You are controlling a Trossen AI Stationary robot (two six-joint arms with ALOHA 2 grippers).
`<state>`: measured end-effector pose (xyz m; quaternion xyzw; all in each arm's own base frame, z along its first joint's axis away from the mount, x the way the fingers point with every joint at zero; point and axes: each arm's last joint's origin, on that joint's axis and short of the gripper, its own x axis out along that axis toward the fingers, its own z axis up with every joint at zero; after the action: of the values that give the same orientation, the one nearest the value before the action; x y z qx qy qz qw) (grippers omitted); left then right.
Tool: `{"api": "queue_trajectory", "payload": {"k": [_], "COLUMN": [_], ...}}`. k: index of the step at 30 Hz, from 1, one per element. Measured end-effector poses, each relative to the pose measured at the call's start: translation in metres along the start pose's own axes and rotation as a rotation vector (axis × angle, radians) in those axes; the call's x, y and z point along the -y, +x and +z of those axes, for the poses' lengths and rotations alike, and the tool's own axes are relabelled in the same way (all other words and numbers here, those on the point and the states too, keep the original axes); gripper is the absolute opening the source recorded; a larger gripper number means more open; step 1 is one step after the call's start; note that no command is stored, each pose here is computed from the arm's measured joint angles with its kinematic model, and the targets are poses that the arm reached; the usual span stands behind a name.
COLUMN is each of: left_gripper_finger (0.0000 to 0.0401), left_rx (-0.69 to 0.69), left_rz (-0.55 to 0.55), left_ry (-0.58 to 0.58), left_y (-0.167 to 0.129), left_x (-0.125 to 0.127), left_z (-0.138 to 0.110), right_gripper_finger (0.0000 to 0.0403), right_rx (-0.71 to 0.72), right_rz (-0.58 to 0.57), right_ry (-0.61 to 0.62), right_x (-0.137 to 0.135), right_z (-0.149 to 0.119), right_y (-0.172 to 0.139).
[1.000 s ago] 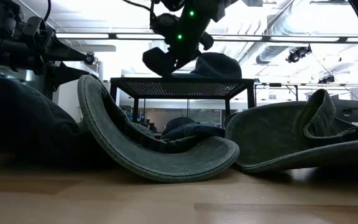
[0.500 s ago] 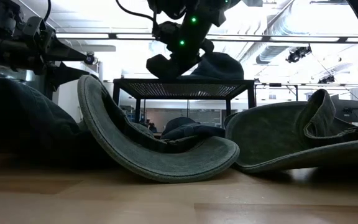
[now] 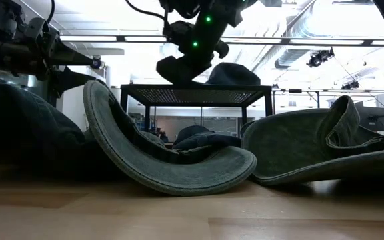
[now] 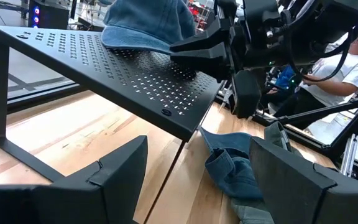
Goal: Pick & Place hat
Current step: Stack the dark blue cap on the shelf
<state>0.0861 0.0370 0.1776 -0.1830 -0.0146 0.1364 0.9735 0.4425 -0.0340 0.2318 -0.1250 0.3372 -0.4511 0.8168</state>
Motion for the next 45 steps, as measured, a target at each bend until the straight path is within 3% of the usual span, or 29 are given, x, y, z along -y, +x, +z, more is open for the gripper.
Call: {"api": "queue_trajectory", "payload": {"k": [10,24,33,45], "left_gripper_finger": [0.0276,0.0276,0.0276,0.0276], "left_rx": [0.000,0.000,-0.001,0.000], "left_rz": [0.000,0.001,-0.001,-0.002], "left_ry": [0.000,0.000,0.000,0.000], "left_y": [0.000,0.000,0.000,0.000], "left_x": [0.000,0.000,0.000,0.000], "left_z": [0.000,0.000,0.000,0.000], "right_gripper_finger": [0.0014,0.0004,0.0003,0.0002], "right_rx": [0.038,0.132,0.188,0.281], "right_rz": [0.131,0.126,0.094,0.174], "right_ry": [-0.013,-0.036,-0.135,-0.407], "right_x": [-0.015,0.020,0.053,0.100], "right_z": [0.002,0.025,0.039,0.049], "right_y": [-0.029,-0.071,-0.093,-0.125]}}
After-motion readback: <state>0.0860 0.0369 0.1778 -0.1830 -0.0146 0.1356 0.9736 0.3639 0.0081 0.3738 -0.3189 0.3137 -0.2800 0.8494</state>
